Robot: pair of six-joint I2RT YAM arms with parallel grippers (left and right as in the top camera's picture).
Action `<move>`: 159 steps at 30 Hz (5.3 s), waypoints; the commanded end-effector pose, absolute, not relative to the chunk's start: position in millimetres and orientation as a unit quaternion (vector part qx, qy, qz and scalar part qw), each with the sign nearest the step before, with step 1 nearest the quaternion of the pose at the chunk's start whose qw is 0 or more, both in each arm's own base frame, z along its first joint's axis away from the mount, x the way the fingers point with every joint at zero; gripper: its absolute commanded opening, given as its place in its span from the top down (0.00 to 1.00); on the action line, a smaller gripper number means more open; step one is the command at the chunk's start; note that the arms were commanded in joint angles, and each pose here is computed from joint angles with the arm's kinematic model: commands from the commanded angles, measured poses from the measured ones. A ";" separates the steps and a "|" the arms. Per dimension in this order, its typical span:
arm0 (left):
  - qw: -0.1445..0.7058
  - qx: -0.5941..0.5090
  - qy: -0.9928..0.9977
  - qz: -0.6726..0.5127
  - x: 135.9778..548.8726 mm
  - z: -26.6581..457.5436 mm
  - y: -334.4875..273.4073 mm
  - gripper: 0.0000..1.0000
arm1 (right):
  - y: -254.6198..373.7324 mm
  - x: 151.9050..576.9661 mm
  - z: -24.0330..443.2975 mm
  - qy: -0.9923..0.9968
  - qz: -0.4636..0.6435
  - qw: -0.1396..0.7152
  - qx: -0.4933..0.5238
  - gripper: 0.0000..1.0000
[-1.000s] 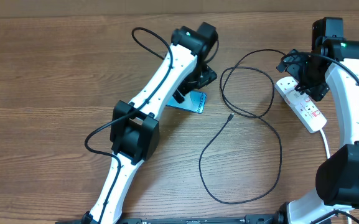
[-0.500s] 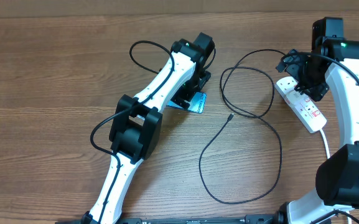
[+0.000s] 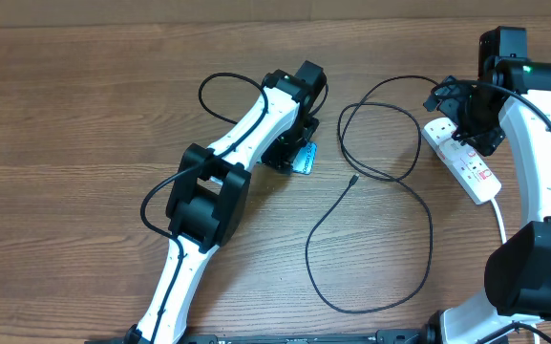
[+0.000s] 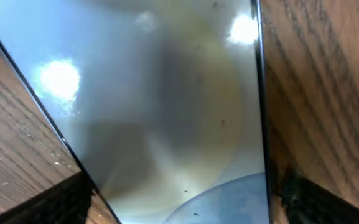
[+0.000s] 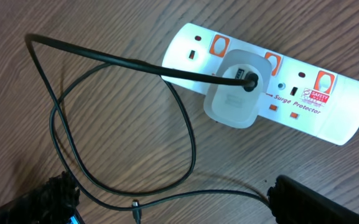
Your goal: Plug charger to phone and switch on socket
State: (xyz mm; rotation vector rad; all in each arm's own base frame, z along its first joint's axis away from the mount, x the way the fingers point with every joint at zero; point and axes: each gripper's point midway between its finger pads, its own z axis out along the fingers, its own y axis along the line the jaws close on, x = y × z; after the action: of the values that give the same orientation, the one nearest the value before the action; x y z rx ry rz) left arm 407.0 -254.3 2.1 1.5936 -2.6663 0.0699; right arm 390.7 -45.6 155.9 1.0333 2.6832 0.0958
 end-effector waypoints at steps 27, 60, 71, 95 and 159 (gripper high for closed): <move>0.025 0.075 -0.997 0.000 442.0 -20.2 -143.2 0.33 | -43.9 391.6 163.5 0.924 0.038 0.136 0.356 0.00; 0.022 -0.019 -0.999 0.031 440.7 -17.9 -164.7 0.00 | -39.7 390.9 163.3 0.925 0.048 0.130 0.354 0.00; 0.013 -0.035 -0.999 -0.005 438.4 -18.9 -167.5 0.00 | -1.4 387.8 166.7 0.924 0.151 0.090 0.339 0.00; 0.010 -0.012 -0.999 -0.040 437.5 -21.1 -154.9 0.23 | -0.5 379.5 164.5 0.925 0.147 0.073 0.342 0.00; 0.191 0.064 -0.701 0.684 440.4 239.6 -255.5 0.30 | 10.7 363.1 163.9 0.924 0.164 0.031 0.344 0.00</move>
State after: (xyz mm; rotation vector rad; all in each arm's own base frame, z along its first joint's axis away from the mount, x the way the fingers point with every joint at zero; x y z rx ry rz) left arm 437.7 -255.9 205.8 0.1915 -2.1345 1.7754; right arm 360.8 6.1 155.5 1.0714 2.8587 0.4666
